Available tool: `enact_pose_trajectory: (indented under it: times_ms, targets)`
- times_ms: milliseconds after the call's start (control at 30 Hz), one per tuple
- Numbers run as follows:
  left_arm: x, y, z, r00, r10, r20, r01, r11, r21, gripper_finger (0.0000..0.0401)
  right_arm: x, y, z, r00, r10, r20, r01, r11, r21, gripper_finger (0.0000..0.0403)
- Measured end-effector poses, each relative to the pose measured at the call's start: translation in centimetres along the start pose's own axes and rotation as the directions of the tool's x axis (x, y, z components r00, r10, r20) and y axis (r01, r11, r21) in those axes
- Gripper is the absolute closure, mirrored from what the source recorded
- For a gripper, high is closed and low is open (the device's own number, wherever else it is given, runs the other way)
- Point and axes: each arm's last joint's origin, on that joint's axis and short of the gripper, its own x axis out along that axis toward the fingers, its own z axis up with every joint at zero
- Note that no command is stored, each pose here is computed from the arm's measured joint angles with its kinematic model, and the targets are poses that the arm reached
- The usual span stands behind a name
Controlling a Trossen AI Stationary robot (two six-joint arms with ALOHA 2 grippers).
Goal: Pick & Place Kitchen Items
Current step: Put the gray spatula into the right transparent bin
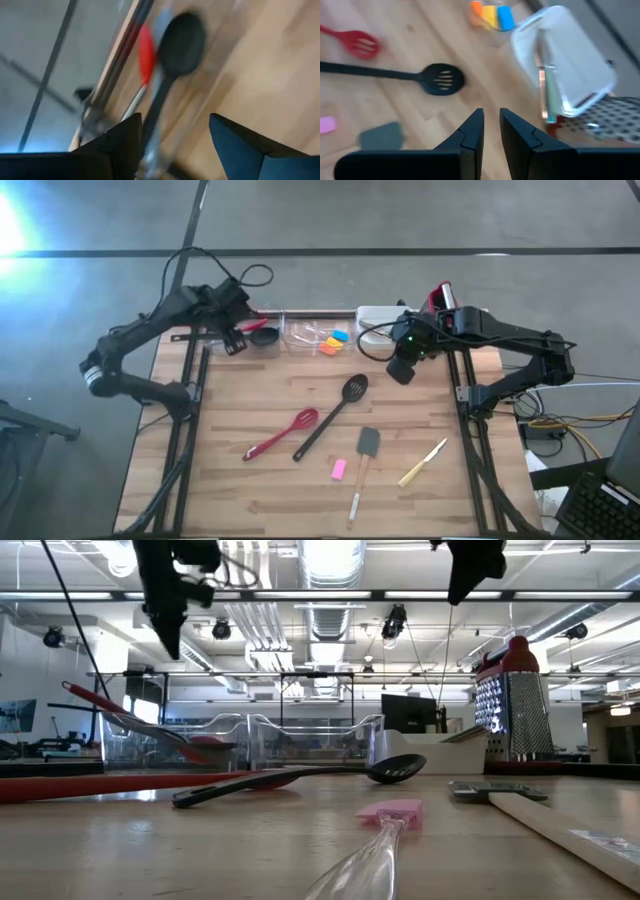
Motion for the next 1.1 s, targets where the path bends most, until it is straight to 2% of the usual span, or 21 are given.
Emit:
enact_pose_trajectory:
  times_ms: [167,367,633,733,867,1100]
  targets:
    - [-2.1,-3.2,0.7,0.981,-0.076,0.181,0.07,0.997,0.037,0.0163,-0.2,1.3,-0.2,0.997,0.072,0.013,-0.071,0.997,-0.043,0.0353]
    - [-4.3,-8.5,1.5,0.917,-0.222,0.33,0.192,0.974,0.122,0.0163,-0.9,4.3,-1.1,0.985,0.165,0.058,-0.155,0.977,-0.143,0.0364]
    - [-6.0,-16.2,0.4,0.827,-0.427,0.366,0.309,0.889,0.339,0.0163,-1.8,8.7,-3.5,0.947,0.31,0.081,-0.277,0.92,-0.278,0.0365]
    - [-5.8,-18.6,-0.5,0.807,-0.476,0.349,0.33,0.855,0.401,0.0163,-1.9,10.1,-4.7,0.932,0.354,0.073,-0.312,0.89,-0.334,0.0365]
    - [-5.1,-20.6,-1.7,0.814,-0.487,0.317,0.345,0.844,0.411,0.0163,-2.0,11.9,-6.3,0.907,0.415,0.07,-0.347,0.831,-0.436,0.0365]
    - [-1.8,-22.4,-3.2,0.818,-0.482,0.314,0.372,0.859,0.351,0.0163,0.3,14.8,-8.8,0.839,0.533,0.111,-0.308,0.633,-0.71,0.0365]
